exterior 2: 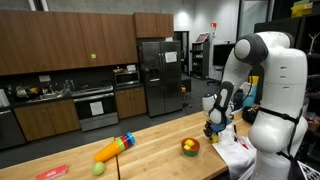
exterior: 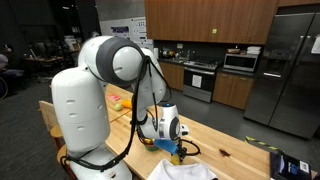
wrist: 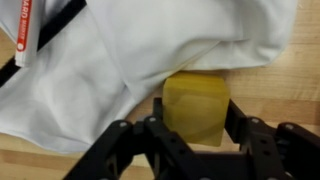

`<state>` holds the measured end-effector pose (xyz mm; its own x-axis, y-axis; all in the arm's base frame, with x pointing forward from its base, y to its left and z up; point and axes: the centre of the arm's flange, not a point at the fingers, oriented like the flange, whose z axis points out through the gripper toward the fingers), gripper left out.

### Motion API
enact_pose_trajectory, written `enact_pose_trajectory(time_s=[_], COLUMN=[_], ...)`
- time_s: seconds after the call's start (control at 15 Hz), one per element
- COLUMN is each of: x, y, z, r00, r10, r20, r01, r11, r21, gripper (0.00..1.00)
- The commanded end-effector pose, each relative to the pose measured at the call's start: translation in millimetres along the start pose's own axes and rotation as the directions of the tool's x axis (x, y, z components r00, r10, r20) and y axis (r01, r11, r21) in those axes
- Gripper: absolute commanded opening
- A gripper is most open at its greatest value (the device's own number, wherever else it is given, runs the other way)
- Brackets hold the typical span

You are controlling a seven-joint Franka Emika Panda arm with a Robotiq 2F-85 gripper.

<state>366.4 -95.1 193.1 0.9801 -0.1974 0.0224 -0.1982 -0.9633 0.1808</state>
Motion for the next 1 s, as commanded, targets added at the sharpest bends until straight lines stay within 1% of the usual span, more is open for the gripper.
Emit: enact_pose_trajectory(time_s=[0.0, 0.2, 0.33, 0.47, 0.6, 0.93], x=[-5.0, -12.2, -16.1, -17.4, -16.5, -7.9], y=[-4.8, -18.1, -28.4, -41.9, -48.1, -51.5], z=[-6.3, -32.1, -50.4, -68.1, -89.8, -130.2], r00=[1.0, 1.0, 0.997, 0.991, 0.981, 0.961], r10=[0.007, -0.026, -0.078, -0.128, -0.183, -0.241], r20=[0.012, 0.005, -0.009, -0.038, -0.068, -0.136], r01=[-0.008, 0.026, 0.078, 0.131, 0.188, 0.247], r11=[0.999, 0.997, 0.992, 0.987, 0.98, 0.969], r21=[0.037, 0.076, 0.097, 0.094, 0.068, 0.029], gripper=[0.34, 0.34, 0.34, 0.34, 0.34, 0.34])
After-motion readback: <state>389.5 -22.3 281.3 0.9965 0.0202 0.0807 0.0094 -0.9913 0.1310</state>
